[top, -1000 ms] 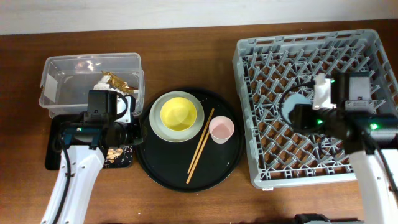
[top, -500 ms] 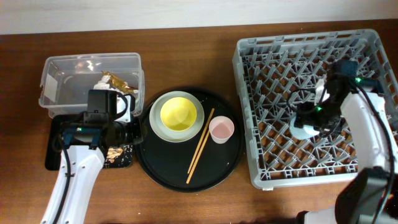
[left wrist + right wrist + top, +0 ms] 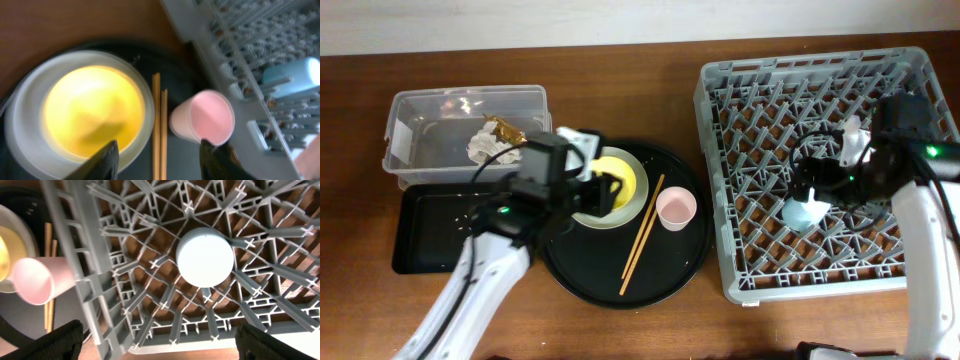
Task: Sort waste into correct bins and load items into the dishwasher rack
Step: 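Grasp the pink cup with the left gripper and hand it to the right gripper, then place the pink cup upside down on the rack with the right gripper, then grasp the yellow bowl from the plate with the right gripper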
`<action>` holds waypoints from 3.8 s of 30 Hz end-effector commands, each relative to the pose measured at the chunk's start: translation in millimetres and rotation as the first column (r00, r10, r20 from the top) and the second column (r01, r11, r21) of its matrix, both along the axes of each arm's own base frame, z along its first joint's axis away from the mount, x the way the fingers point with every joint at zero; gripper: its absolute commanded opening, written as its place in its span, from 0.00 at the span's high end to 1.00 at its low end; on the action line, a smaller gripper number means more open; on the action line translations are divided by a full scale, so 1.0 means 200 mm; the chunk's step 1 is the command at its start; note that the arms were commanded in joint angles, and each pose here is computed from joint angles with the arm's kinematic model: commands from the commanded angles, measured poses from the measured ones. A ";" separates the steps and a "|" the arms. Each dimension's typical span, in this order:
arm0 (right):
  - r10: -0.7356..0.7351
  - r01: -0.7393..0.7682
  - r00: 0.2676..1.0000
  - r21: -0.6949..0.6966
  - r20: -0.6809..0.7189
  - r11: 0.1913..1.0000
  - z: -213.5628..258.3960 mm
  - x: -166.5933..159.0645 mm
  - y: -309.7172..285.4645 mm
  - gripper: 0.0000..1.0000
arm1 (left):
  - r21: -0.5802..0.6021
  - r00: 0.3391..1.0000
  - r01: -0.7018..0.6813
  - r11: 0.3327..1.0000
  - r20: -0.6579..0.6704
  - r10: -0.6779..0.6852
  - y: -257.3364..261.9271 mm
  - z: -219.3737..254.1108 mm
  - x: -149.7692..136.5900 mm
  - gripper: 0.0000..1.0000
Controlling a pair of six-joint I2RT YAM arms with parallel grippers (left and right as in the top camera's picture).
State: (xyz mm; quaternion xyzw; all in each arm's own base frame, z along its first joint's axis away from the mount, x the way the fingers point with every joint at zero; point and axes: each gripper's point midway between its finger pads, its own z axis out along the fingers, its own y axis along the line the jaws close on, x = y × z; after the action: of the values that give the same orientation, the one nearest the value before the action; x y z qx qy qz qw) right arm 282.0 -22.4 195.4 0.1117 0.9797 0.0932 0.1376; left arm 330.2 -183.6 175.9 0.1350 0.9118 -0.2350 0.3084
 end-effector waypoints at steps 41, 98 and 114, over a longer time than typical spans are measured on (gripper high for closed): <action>0.593 -0.901 0.434 0.342 0.678 0.268 0.49 -0.19 1.14 0.21 | -0.721 0.760 0.473 0.507 0.043 -0.648 -0.46 0.44 -0.33 1.00; 0.404 -0.402 0.914 0.060 -0.031 0.914 0.19 0.49 0.54 0.10 | 0.295 0.845 -0.443 0.847 -0.179 0.504 0.75 -0.10 -0.25 0.08; 0.613 -0.623 0.760 0.030 -0.216 0.782 -0.52 0.43 1.47 0.31 | 0.309 0.775 -0.524 0.794 -0.215 0.595 0.90 -0.12 -0.28 0.03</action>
State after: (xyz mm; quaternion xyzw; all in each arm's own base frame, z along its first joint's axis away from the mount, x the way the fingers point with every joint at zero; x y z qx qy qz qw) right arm 366.4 274.3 123.1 -0.2334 0.9644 0.1219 0.0240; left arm 273.6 -5.1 149.8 -0.1387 0.9691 -0.0423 0.1998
